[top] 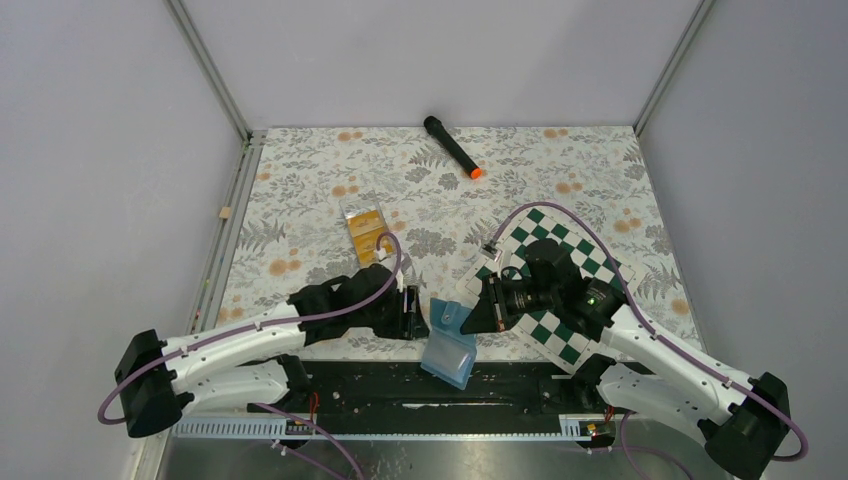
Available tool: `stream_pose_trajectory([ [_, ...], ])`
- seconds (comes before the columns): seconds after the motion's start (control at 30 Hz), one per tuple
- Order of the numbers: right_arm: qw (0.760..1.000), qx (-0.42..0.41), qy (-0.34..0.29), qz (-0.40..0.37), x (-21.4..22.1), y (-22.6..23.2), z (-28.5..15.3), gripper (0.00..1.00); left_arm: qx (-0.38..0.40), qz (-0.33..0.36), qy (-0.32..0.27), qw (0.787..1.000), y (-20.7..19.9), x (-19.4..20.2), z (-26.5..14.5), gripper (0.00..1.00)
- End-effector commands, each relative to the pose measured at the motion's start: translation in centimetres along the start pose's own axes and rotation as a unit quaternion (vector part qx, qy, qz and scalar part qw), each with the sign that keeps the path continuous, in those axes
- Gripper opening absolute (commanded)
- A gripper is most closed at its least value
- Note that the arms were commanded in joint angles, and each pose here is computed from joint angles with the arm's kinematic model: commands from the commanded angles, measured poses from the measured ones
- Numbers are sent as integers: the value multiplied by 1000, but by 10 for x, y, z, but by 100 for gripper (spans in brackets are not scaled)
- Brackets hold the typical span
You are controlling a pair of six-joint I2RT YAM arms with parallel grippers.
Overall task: Put the credit cards into the card holder
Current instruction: Turn over the card slot in the card holder.
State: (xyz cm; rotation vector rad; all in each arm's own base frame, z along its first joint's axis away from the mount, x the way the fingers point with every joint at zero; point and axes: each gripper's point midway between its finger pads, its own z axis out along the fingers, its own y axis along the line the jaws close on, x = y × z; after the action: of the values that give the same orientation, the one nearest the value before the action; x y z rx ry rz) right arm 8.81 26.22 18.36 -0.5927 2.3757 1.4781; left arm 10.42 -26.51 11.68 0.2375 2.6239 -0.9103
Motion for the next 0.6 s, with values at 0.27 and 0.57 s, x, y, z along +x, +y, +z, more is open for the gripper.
stream_pose_trajectory([
  [0.27, 999, -28, -19, -17, -8, 10, -1, 0, 95, -13, -38, 995, -29, -7, -13, 53],
  [0.57, 1000, -24, -11, -13, -3, 4, 2, 0, 31, 15, -14, 999, -18, -8, -24, 50],
])
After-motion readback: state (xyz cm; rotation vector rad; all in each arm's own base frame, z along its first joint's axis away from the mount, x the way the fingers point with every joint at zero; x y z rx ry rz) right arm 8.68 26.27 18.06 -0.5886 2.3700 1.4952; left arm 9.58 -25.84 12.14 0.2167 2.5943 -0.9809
